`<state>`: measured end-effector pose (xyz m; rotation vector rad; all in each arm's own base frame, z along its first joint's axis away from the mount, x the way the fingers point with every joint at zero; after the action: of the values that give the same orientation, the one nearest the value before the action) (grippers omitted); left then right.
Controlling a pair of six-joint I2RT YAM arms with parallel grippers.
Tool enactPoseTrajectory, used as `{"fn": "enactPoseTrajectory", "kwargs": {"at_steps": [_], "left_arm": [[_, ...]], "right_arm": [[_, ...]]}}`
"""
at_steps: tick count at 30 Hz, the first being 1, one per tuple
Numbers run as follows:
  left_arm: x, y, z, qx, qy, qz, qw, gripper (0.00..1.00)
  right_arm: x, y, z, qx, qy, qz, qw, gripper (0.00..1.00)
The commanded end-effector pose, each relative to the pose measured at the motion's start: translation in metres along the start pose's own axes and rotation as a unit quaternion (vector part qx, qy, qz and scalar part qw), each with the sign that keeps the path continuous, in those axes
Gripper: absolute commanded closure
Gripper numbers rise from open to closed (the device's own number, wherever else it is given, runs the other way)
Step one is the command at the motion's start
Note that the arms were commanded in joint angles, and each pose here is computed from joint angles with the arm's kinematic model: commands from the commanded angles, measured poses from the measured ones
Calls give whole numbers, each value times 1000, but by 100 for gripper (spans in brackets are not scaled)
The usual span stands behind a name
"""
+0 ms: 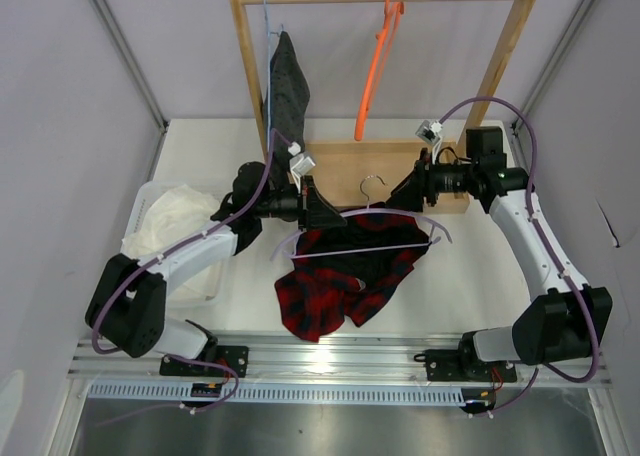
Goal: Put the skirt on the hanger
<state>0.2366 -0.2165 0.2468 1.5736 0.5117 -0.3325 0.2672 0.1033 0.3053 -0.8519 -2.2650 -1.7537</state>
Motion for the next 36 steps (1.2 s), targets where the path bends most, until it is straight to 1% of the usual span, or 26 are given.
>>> {"fn": "enactPoseTrajectory", "kwargs": {"at_steps": [1,5,10,12,14,17,18,20,21,23,24,26,28,29,31,32,34,36], "left_arm": [[-7,27,2,-25,-37,53,998,100],[-5,28,1,-26,-40,54,997,100],[-4,30,3,-26,-50,55,997,100],[-4,31,3,-27,-50,55,997,100],[-2,31,5,-26,-53,54,997,100],[-1,31,5,-27,-53,54,997,100],[-1,31,5,-28,-52,55,997,100],[0,30,4,-29,-46,56,997,100],[0,30,3,-30,-43,57,997,100],[1,28,3,-32,-37,55,997,100],[0,29,2,-35,-36,56,997,100],[2,27,2,-40,-23,53,998,100],[4,26,1,-39,-6,50,998,99],[7,25,1,-45,15,53,997,98],[7,28,-3,-54,41,53,996,96],[9,26,-5,-57,56,48,996,91],[8,29,-10,-70,92,46,992,90],[8,29,-14,-76,122,48,989,82]], "right_arm": [[11,-4,-3,-9,37,-41,998,45],[11,-20,10,34,27,-29,999,46],[9,-36,19,43,17,-19,999,45],[14,-39,23,55,27,-17,998,46],[17,-43,26,66,13,-17,998,46],[25,-48,32,69,13,-21,997,50],[28,-50,34,68,14,-22,997,52],[32,-52,36,57,12,-22,998,54],[35,-53,37,56,15,-24,998,60],[38,-54,38,53,14,-20,998,68],[38,-57,38,57,11,-16,998,78],[37,-58,38,58,0,-12,998,87],[38,-58,40,54,-3,-5,999,93],[39,-55,45,46,-1,1,999,99],[47,-52,57,58,-3,-10,998,100],[46,-53,61,65,-10,-12,998,100],[44,-58,60,76,-22,-9,997,100],[42,-62,55,72,-37,-9,997,100]]}}
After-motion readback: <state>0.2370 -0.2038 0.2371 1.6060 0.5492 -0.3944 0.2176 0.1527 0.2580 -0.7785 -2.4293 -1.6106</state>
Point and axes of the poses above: each gripper's point midway between its finger pads, its own z axis out along the fingers, its own x axis along the line the jaws close on, y = z × x, the point moved 10 cm from there along -z, back along the fingers, and after that the axes turned 1 degree about z, right-handed, at the moved point
